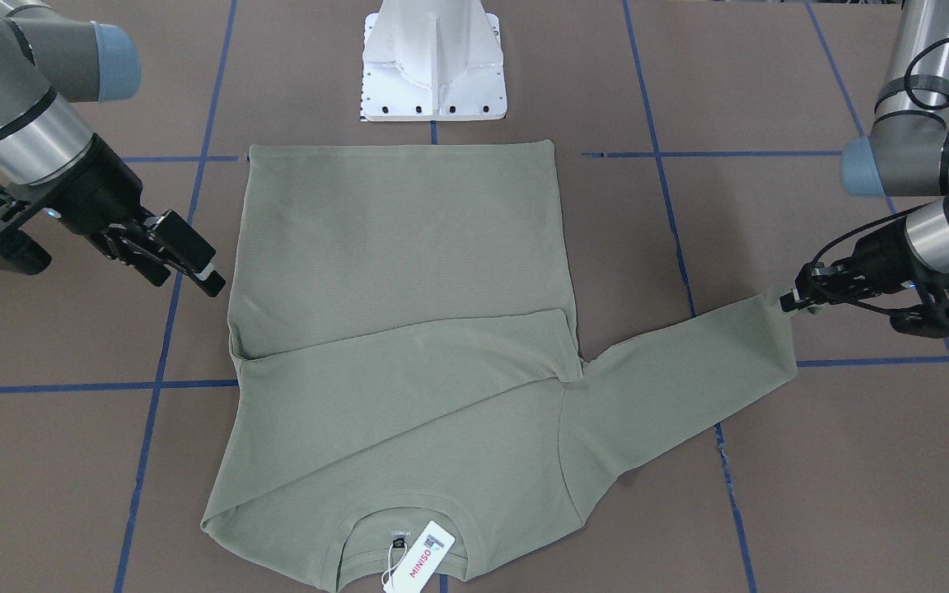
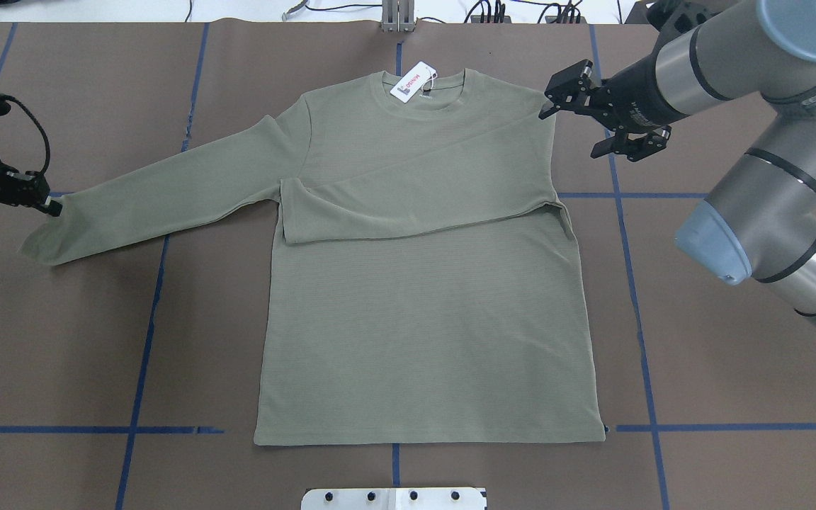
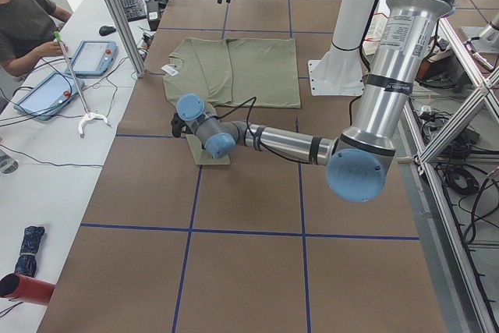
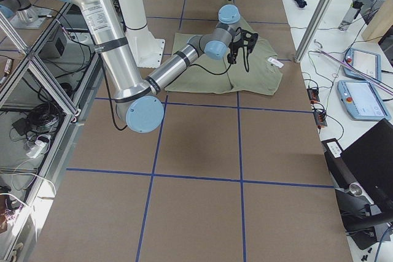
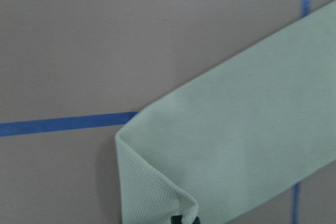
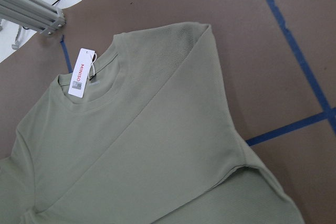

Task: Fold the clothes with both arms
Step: 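Grasp the other sleeve cuff with the left gripper, then fold the sleeve with the left gripper across the shirt body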

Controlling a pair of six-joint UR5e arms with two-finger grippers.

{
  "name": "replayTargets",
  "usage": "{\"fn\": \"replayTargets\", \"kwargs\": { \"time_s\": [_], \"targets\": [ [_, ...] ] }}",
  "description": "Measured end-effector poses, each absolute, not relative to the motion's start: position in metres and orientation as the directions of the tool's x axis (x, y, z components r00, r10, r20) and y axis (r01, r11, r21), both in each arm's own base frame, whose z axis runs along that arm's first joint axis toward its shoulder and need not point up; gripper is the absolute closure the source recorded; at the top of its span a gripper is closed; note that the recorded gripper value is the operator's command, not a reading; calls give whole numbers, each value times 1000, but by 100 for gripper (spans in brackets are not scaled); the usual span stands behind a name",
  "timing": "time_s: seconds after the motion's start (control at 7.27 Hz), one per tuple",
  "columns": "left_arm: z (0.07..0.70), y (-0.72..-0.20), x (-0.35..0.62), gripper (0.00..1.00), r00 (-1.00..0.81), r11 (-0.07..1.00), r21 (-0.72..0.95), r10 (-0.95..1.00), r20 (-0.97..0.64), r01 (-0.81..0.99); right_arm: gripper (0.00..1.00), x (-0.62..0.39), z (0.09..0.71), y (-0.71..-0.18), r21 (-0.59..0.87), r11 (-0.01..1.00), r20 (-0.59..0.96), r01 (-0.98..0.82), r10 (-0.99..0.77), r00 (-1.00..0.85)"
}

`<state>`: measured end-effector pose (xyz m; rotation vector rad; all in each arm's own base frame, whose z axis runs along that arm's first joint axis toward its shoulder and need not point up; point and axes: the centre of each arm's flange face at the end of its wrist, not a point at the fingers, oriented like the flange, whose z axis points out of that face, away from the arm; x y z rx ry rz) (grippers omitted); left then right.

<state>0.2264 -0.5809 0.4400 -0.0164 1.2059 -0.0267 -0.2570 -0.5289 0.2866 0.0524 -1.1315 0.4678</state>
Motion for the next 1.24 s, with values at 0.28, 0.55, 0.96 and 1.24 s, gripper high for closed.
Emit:
{"fn": "replayTargets", "kwargs": {
  "time_s": [0.28,0.55,0.96,1.24],
  "targets": [
    [295,-594,309,100,272,994,-102,-109,-956,42,0,-203,335,-533,-119,923,873,-367,274,404],
    [183,-599,377,100,213,985,-128,-150,-965,115,0,-160,373,-530,-85,933,865,-350,244,439],
    [72,-580,535,100,189,966,-122,-167,-968,230,0,-119,402,-527,-45,938,857,-343,213,468],
    [39,-554,615,100,174,957,-92,-143,-974,275,0,-104,418,-522,-20,942,851,-335,192,489]
  ]
}}
